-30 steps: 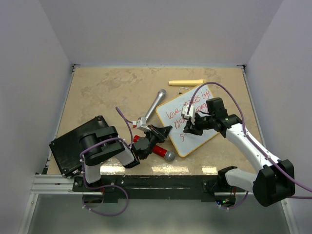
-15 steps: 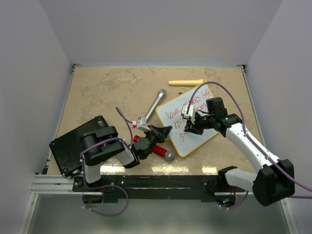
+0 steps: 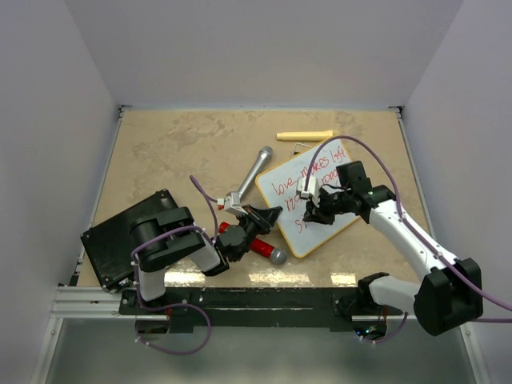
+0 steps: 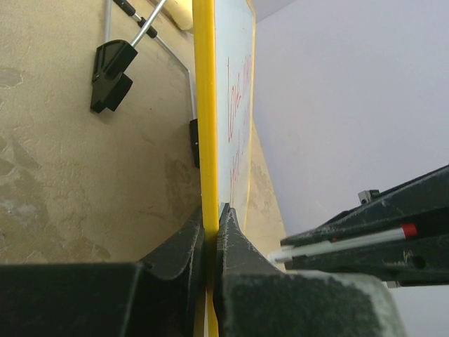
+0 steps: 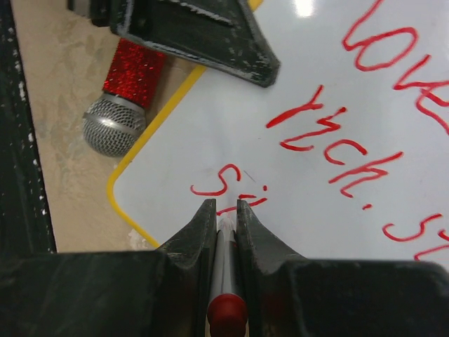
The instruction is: Write a sentence on the whiteboard
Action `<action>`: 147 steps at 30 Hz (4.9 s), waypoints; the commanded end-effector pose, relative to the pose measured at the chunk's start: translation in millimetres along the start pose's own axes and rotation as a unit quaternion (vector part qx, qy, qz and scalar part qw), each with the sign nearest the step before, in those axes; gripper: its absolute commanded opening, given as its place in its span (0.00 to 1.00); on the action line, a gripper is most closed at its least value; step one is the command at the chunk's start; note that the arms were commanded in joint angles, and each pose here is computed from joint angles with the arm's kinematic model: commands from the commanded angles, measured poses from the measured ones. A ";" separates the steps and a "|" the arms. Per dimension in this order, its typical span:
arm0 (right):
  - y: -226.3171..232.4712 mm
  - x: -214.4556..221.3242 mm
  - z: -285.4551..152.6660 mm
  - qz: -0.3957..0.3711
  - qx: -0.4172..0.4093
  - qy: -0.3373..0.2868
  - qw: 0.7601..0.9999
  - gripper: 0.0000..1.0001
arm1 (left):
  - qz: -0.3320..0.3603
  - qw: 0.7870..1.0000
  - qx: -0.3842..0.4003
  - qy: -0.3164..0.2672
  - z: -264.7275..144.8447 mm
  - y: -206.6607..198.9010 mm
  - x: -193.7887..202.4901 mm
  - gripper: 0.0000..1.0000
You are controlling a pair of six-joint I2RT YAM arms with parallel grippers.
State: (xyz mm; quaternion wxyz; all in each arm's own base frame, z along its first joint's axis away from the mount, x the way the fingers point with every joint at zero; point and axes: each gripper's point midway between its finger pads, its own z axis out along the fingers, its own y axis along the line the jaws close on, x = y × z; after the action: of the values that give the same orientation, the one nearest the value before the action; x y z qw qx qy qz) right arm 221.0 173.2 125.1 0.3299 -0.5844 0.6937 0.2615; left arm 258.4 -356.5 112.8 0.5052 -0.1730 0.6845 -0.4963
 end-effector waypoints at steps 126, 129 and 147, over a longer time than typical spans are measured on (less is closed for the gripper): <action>-51.4 -20.4 -35.9 0.024 0.105 -0.047 0.993 0.00 | 0.019 0.998 0.049 -0.042 -1.8 -17.9 -20.2 0.00; -54.0 -18.6 -35.8 0.029 0.113 -0.045 0.992 0.00 | 0.019 0.998 0.049 -0.042 -2.1 -17.5 -20.2 0.00; -59.5 -14.7 -28.7 0.037 0.115 -0.038 0.992 0.00 | 0.019 0.998 0.051 -0.039 -0.7 -18.2 -17.9 0.00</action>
State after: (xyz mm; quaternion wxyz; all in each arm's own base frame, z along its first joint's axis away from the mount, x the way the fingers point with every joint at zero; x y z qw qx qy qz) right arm 270.2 147.9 153.4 0.3992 -0.5093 0.7299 0.2203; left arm 258.3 -356.6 112.2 0.5043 -0.1721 0.6843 -0.4978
